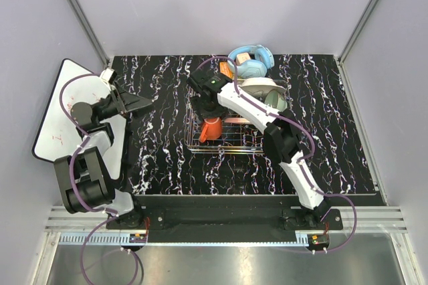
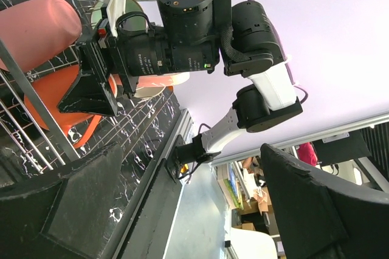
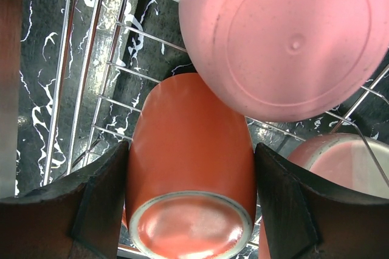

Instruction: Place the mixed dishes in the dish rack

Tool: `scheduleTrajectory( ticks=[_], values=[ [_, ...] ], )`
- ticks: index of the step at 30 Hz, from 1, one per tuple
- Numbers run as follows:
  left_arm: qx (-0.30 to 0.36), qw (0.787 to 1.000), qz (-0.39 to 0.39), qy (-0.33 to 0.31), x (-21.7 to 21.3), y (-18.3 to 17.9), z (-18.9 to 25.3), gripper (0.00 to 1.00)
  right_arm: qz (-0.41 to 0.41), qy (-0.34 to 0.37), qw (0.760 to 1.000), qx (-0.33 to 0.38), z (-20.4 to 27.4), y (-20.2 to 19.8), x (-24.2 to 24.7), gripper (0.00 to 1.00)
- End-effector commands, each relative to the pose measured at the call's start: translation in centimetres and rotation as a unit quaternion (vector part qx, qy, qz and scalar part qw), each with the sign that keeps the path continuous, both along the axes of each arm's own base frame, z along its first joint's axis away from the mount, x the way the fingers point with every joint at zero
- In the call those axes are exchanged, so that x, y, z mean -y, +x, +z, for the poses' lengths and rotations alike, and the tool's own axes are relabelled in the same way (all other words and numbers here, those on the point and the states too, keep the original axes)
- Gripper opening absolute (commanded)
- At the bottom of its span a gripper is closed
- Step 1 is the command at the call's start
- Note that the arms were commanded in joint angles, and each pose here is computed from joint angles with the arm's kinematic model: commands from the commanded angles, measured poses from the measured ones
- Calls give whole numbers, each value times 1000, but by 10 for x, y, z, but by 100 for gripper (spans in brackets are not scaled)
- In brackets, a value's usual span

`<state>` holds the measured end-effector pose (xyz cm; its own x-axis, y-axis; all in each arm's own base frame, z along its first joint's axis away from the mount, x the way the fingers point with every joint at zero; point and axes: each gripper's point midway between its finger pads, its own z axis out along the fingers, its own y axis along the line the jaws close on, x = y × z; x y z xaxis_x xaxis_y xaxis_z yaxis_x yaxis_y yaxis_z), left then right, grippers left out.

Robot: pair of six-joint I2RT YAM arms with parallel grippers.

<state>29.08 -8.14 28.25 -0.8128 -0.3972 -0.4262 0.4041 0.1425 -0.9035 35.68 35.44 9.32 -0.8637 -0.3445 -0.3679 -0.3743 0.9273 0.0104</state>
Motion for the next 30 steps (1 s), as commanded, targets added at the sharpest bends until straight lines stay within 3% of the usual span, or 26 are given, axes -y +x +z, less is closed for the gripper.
scheduleTrajectory(
  ticks=[1, 2, 3, 5, 6, 9, 10, 22, 27, 28, 29, 30],
  values=[
    [188, 969, -69, 145, 4, -40, -8, 99, 16, 5, 1000, 13, 2, 5, -10, 3],
    [190, 968, -68, 146, 3, -40, -8, 99, 18, 4, 1000, 13, 0, 4, -12, 8],
    [191, 968, -67, 146, 3, -40, -7, 99, 18, 5, 1000, 12, 1, 4, -11, 27],
    [191, 968, -67, 147, 3, -40, -7, 99, 23, 5, 1000, 14, 2, 3, -13, 43],
    [190, 968, -68, 146, 3, -39, -8, 99, 25, 5, 1000, 18, 4, 3, -14, 57],
    [185, 970, -69, 144, 2, -36, -9, 99, 27, 2, 999, 43, 20, 4, -14, 76],
    [181, 971, -69, 142, 1, -34, -8, 99, 26, 2, 998, 49, 24, 5, -13, 97],
    [203, 954, -178, 129, 56, -17, 52, 99, 7, 42, 990, 131, 122, 2, 5, 100],
    [214, 939, -241, 119, 98, -1, 101, 99, -1, 78, 972, 220, 223, -4, 33, 100],
    [252, 929, -242, 125, 105, -4, 142, 99, -7, 104, 962, 253, 256, -6, 38, 100],
    [239, 930, -251, 122, 113, 14, 143, 99, -13, 126, 952, 279, 286, -13, 49, 100],
    [284, 912, -267, 125, 126, 5, 160, 99, -18, 143, 944, 296, 306, -18, 56, 100]
  ],
)
